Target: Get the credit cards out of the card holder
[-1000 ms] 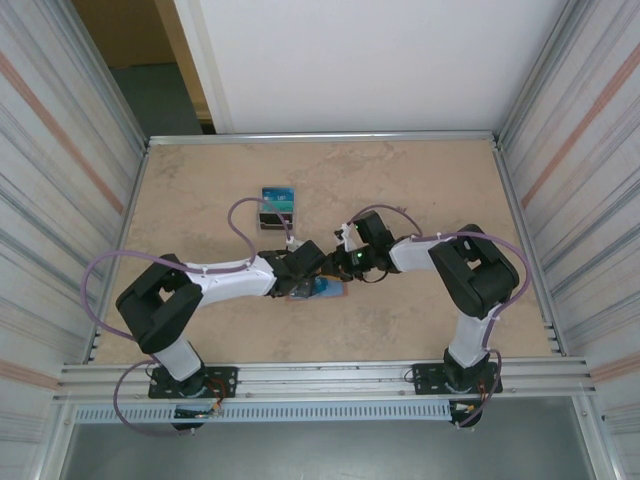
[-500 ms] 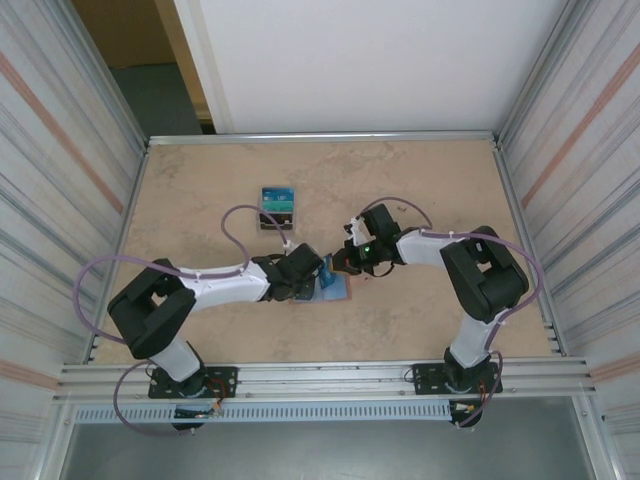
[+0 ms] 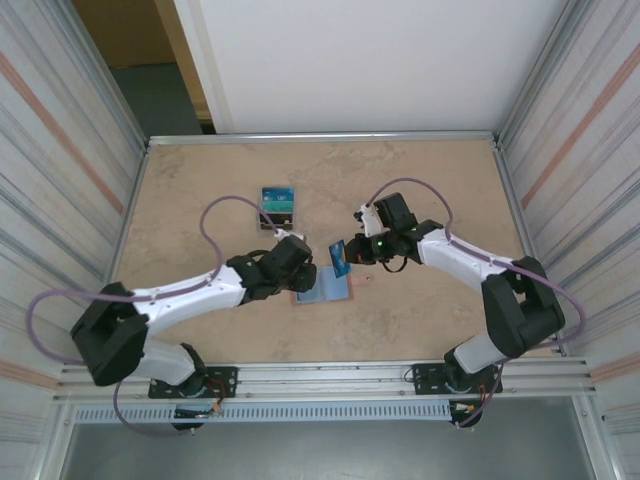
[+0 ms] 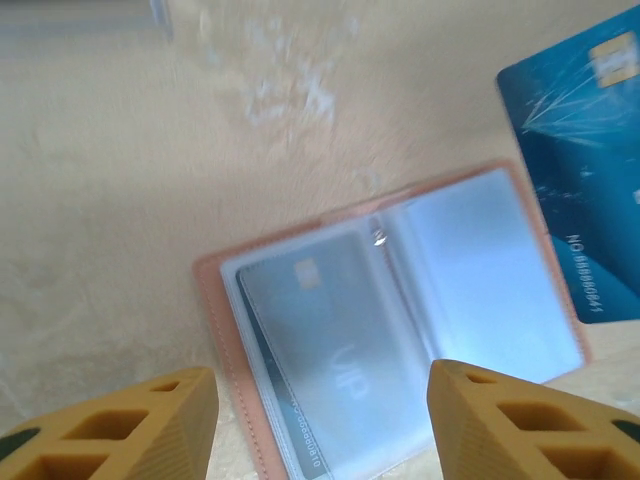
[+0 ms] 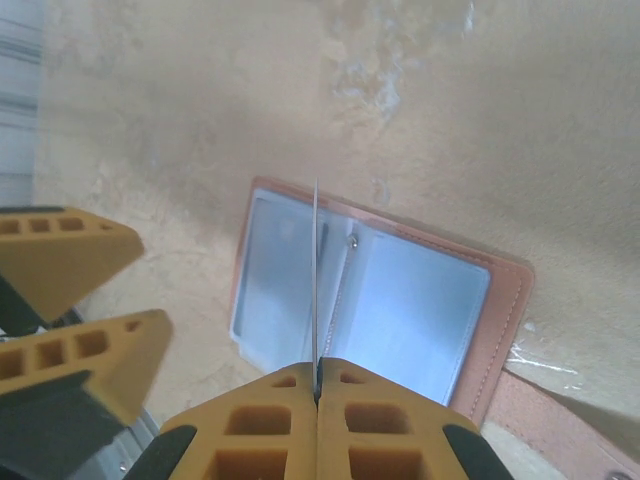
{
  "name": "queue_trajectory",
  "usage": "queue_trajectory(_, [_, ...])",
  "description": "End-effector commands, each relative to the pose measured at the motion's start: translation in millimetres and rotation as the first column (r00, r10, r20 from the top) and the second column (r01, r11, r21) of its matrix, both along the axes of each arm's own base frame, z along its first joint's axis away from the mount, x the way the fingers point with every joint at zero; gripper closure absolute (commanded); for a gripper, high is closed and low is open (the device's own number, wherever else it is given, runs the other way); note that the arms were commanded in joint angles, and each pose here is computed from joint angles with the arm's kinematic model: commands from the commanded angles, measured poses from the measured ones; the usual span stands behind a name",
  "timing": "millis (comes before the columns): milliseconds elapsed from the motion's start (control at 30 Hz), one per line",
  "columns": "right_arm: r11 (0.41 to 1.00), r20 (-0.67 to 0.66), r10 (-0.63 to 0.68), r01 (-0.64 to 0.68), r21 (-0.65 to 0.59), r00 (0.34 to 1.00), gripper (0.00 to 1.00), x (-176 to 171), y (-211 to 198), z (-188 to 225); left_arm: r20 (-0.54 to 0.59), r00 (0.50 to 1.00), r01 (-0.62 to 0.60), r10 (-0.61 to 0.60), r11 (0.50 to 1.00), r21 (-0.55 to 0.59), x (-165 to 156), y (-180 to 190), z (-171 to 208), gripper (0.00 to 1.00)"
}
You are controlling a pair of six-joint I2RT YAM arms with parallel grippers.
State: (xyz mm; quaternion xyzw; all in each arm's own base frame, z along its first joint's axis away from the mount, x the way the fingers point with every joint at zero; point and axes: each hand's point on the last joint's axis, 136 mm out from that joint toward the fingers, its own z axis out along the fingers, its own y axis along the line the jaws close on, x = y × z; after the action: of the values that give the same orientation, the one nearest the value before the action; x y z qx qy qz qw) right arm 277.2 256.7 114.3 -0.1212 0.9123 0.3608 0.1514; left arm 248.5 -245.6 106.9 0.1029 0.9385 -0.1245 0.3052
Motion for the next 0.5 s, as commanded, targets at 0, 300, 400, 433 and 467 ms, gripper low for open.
queue_trajectory(0, [0.997, 0.148, 0.072, -0.07, -0.014, 0.986, 1.0, -1, 2, 35, 0.144, 0.987, 0.063, -0.065, 0.998, 0.021, 11, 12, 44, 0.41])
queue_trajectory(300, [0.961, 0.407, 0.275, -0.265, -0.08, 0.871, 1.0, -30, 21, 97, 0.428, 0.815, 0.455, -0.391, 0.889, -0.054, -3, 3, 118, 0.31])
queue_trajectory(400, [0.937, 0.463, 0.339, -0.339, -0.087, 0.819, 1.0, -43, 26, 114, 0.499, 0.714, 0.586, -0.491, 0.809, -0.041, -19, -4, 130, 0.31])
queue_trajectory(433, [0.928, 0.476, 0.36, -0.363, -0.089, 0.802, 1.0, -47, 26, 118, 0.526, 0.673, 0.628, -0.52, 0.778, -0.034, -25, -6, 134, 0.31])
queue_trajectory(467, [0.92, 0.487, 0.374, -0.381, -0.09, 0.789, 1.0, -51, 27, 122, 0.539, 0.651, 0.647, -0.534, 0.762, -0.026, -28, -6, 137, 0.31])
